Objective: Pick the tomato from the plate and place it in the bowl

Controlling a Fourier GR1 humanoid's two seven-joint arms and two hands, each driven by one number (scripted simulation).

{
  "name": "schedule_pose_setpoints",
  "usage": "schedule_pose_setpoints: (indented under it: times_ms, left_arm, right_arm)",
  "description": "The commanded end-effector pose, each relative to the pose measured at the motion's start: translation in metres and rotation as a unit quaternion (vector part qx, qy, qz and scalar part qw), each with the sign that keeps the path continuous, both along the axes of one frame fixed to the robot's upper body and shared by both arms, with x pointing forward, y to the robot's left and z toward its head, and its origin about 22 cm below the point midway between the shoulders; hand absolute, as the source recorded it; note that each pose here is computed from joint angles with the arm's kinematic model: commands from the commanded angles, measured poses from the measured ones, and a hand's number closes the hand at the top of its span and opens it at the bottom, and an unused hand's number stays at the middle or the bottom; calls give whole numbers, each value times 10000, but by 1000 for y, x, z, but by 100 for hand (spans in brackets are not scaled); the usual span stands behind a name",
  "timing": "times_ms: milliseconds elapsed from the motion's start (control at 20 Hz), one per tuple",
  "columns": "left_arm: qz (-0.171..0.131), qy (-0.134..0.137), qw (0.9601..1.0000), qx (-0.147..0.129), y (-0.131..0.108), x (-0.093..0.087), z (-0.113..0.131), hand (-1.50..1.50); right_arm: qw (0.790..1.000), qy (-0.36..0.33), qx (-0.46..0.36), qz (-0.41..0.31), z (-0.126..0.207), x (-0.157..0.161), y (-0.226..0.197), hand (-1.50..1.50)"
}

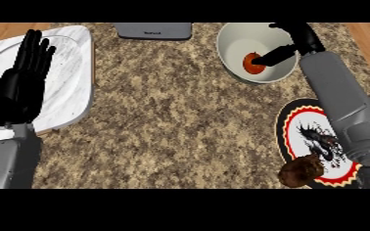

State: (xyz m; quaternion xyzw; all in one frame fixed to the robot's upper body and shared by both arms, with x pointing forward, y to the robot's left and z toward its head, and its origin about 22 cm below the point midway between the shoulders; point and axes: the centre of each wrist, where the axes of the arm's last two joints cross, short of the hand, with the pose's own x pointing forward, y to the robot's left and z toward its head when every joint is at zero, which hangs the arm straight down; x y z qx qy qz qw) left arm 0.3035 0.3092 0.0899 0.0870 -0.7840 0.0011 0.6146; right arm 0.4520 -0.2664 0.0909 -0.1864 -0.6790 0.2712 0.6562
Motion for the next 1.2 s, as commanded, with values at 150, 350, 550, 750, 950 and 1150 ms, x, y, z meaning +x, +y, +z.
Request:
schedule_pose_setpoints:
  times_ms: [150,350,550,750,950,1150]
  left_arm:
    - [67,25,10000,-25,11,-7,-5,0]
    - [-4,-41,10000,8,22,-9,-5,0]
    - [56,-47,10000,-37,13,-2,-3,0]
    - [34,-8,10000,3,14,-5,-11,0]
    - [-84,-56,9999,-2,-1,-2,-6,0]
    - [-88,-84,9999,-31,3,2,0,0]
  right_arm:
    - [9859,-937,926,-1030,20,-2,-47,-150]
    - [9769,-957,1139,-1534,23,-19,-101,-150]
    - [9670,-1053,1556,-1721,24,-40,-148,-150]
    - [9615,-1230,1760,-1715,24,-74,-202,-150]
    - [9607,-1220,1837,-1684,33,-98,-237,-150]
    - [9590,-1203,1935,-1683,30,-116,-255,-150]
